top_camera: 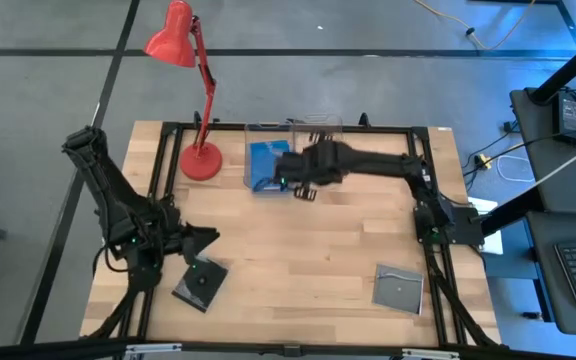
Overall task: Pick & place jewel cases by type
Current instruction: Put the middle black CD case into the right transparent bin
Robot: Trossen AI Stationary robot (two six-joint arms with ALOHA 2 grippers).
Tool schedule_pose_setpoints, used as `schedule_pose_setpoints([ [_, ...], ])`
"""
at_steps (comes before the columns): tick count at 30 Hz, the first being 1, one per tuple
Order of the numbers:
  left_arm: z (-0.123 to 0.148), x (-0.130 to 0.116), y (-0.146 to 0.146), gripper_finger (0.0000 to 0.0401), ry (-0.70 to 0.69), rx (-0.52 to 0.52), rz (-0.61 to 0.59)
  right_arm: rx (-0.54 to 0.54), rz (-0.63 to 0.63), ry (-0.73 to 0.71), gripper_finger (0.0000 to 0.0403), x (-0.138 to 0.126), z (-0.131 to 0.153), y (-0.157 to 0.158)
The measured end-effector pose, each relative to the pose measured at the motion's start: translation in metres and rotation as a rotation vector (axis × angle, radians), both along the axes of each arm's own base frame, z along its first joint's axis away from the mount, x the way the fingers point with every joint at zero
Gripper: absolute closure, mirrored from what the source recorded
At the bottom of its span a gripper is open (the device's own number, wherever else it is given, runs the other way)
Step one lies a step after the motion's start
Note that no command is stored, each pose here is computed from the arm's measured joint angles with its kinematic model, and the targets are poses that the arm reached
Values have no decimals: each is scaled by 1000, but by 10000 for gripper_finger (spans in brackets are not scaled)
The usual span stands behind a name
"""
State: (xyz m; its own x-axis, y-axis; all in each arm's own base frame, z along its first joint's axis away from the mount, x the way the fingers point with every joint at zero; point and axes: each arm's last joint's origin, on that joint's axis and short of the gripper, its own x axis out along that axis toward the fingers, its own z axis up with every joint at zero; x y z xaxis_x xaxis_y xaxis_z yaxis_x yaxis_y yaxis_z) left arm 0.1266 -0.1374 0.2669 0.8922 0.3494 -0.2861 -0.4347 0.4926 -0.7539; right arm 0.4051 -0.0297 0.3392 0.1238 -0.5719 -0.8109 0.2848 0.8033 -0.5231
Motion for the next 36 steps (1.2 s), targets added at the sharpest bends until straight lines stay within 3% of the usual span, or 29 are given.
schedule_pose_setpoints([
  [6, 0, 7, 7, 244, 9, 20, 45, 73, -121, -2, 382, -5, -5, -50],
  [13, 0, 14, 14, 244, 38, 80, 76, 44, -161, 194, 382, -16, -42, -84],
  [18, -1, 19, 21, 244, 73, 146, 103, 9, -143, 308, 382, -19, -78, -97],
  [27, -1, 28, 32, 244, 130, 187, 139, -16, -60, 343, 382, -18, -131, -106],
  [36, -3, 33, 38, 244, 173, 149, 129, -9, -55, 353, 364, -21, -145, -105],
])
